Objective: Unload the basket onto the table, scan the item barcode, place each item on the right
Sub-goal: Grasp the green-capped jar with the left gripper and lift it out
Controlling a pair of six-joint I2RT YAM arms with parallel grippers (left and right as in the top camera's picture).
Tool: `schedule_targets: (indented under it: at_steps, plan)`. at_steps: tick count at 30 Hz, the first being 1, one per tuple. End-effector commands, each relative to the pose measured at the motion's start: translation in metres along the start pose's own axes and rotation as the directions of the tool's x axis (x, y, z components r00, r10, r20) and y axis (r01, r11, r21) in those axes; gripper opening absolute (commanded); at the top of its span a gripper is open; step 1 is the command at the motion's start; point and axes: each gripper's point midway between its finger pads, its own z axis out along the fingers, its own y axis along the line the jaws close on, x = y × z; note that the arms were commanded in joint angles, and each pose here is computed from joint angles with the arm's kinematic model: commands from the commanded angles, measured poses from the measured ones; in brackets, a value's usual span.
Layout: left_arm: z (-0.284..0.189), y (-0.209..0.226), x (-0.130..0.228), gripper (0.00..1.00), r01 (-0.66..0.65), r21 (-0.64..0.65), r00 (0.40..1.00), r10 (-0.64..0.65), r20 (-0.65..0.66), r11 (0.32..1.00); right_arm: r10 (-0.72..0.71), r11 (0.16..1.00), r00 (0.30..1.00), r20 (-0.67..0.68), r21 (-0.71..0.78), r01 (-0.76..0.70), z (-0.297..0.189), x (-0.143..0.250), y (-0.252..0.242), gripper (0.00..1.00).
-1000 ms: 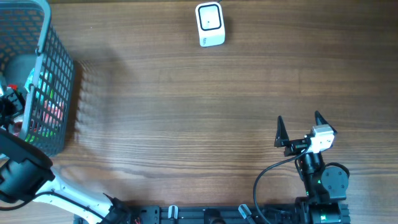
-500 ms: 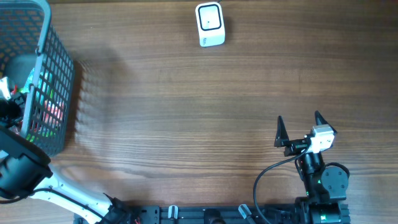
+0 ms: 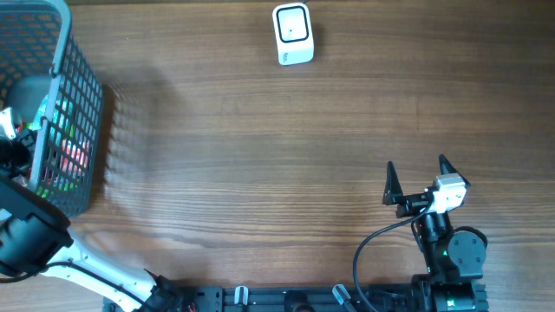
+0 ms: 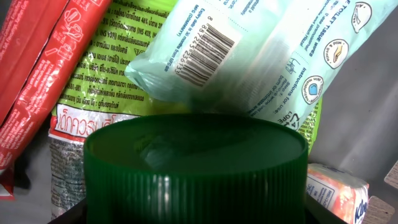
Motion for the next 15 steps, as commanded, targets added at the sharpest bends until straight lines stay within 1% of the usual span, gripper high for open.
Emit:
schedule_targets:
  at_steps: [1,5,9,11,12,15]
  plan:
    - [-0.031,0.000,-0.020,0.52,-0.010,-0.028,0.997,0.012,0.080,1.000,-0.012,1.000,1.000,0.005,-0.011,0.012,0.000,-0.001,0.002,1.00]
    - [-0.067,-0.003,-0.032,0.52,-0.023,-0.059,0.986,0.033,0.162,0.998,-0.012,1.000,1.000,0.005,-0.011,0.012,0.000,-0.001,0.002,1.00]
    - [-0.111,-0.009,-0.041,0.53,-0.033,-0.099,0.963,0.058,0.264,0.995,-0.012,1.000,1.000,0.005,-0.011,0.012,0.000,-0.001,0.002,1.00]
    - [-0.141,-0.014,-0.046,0.54,-0.005,-0.114,0.941,0.044,0.336,0.994,-0.012,1.000,1.000,0.005,-0.011,0.012,0.000,-0.001,0.002,1.00]
    - [-0.155,-0.017,-0.048,0.56,0.006,-0.119,0.929,0.038,0.367,0.993,-0.012,1.000,1.000,0.005,-0.011,0.012,0.000,-0.001,0.002,1.00]
    - [-0.197,-0.030,-0.048,0.56,-0.008,-0.147,0.889,0.075,0.452,0.989,-0.012,1.000,1.000,0.005,-0.011,0.012,0.000,-0.001,0.002,1.00]
